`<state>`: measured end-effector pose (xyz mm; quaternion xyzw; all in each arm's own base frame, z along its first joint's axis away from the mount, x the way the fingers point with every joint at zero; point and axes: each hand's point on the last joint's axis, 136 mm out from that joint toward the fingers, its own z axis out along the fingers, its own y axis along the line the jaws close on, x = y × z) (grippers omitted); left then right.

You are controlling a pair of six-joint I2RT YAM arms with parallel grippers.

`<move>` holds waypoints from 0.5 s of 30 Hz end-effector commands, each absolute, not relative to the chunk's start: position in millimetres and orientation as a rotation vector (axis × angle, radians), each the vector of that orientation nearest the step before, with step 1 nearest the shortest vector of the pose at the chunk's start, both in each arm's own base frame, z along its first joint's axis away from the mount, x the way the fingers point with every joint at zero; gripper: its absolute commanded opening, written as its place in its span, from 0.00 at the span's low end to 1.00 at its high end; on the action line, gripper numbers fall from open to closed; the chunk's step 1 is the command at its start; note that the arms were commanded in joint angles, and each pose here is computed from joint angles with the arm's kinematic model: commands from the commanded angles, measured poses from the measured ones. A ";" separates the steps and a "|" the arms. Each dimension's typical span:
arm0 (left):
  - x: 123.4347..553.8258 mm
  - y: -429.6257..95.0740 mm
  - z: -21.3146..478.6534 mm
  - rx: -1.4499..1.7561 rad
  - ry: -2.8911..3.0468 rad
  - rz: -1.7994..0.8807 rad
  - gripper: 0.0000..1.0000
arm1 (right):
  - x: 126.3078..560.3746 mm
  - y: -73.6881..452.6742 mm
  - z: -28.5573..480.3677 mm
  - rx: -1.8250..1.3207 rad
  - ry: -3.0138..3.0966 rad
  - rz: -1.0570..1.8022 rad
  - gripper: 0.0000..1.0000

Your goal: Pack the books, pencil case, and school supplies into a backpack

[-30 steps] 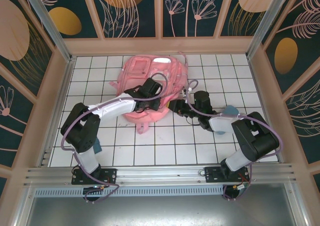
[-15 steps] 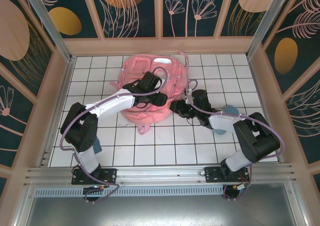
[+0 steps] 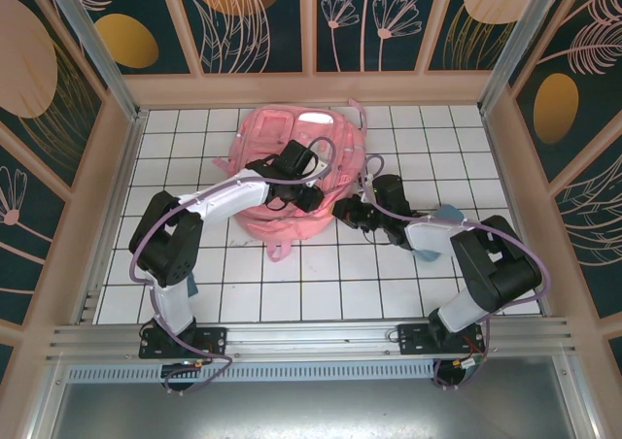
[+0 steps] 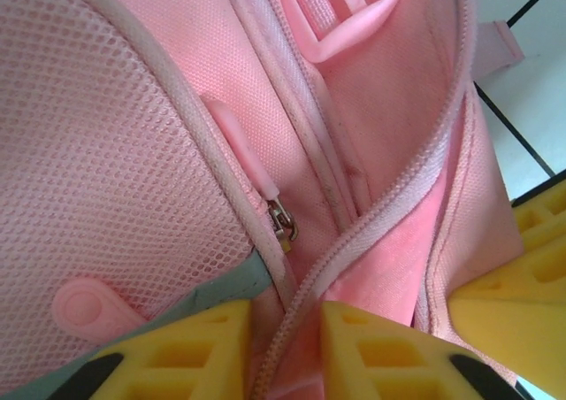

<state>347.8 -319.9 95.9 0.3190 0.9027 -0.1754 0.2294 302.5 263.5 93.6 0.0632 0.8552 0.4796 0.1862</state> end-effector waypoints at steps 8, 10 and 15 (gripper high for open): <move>372.2 -301.1 89.5 0.677 2.474 -0.310 0.13 | 292.8 279.7 168.9 -0.108 2.090 1.590 0.09; 369.3 -304.7 83.9 0.692 2.491 -0.336 0.13 | 292.7 279.4 178.9 -0.142 2.037 1.600 0.10; 359.3 -321.3 94.8 0.712 2.485 -0.490 0.21 | 311.7 271.1 169.4 -0.046 2.072 1.531 0.30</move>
